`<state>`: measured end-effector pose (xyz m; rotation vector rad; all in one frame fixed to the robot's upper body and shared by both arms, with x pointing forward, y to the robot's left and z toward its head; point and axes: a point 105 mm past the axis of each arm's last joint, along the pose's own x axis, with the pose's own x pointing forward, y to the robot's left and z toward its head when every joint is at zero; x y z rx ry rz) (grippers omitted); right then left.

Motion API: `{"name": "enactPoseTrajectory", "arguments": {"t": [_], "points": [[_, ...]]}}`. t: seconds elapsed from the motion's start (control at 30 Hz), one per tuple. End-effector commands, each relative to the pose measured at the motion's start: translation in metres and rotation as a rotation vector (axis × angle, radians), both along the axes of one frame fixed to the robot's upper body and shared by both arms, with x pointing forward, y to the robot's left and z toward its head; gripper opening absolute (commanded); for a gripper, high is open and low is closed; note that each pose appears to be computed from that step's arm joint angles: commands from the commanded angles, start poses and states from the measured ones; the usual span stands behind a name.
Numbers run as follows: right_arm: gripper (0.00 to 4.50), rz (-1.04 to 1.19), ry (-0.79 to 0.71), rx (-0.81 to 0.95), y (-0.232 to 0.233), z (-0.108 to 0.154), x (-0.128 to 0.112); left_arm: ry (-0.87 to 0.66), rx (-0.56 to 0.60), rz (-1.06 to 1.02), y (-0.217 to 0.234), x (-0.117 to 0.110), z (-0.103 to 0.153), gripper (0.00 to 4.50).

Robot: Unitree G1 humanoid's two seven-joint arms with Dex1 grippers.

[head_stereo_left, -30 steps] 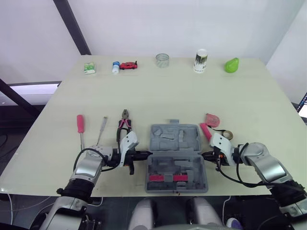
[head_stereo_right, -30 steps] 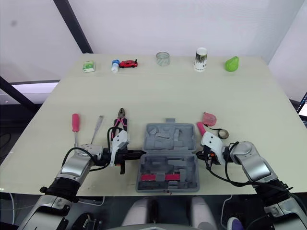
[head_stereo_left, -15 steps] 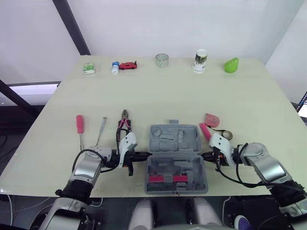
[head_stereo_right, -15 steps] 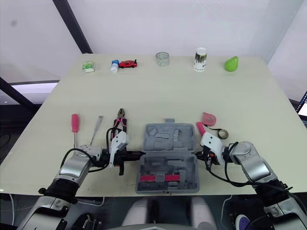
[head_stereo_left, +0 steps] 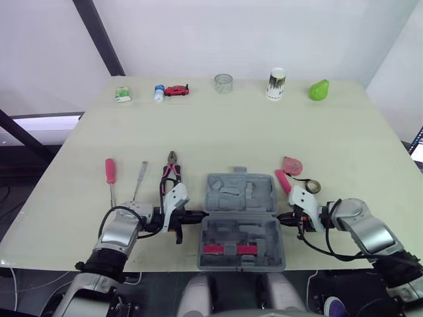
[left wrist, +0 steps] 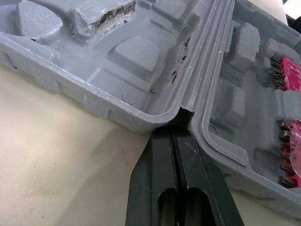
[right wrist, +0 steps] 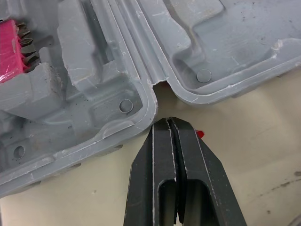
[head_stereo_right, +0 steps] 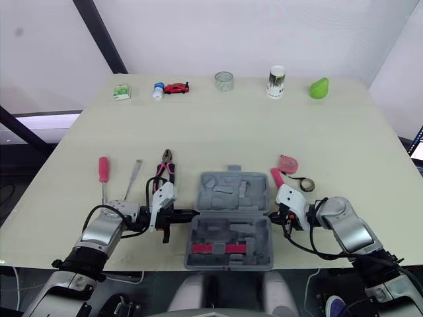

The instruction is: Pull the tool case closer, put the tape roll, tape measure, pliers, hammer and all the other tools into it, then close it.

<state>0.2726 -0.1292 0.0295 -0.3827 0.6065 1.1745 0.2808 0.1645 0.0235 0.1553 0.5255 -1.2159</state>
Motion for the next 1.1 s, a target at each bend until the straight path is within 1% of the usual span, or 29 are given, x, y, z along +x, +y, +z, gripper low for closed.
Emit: {"name": "enactPoseTrajectory", "arguments": {"t": [0.03, 0.33, 1.1], "points": [[0.0, 0.031, 0.01, 0.011, 0.004, 0.002, -0.006, 0.032, 0.004, -0.04, -0.003, -0.009, -0.005, 0.03], [0.0, 0.025, 0.019, 0.008, 0.003, 0.002, -0.008, 0.049, -0.002, -0.06, -0.005, -0.017, -0.005, 0.03], [0.0, 0.035, 0.048, 0.002, 0.003, 0.0, -0.013, 0.076, 0.0, -0.074, -0.005, -0.022, -0.007, 0.03]]}}
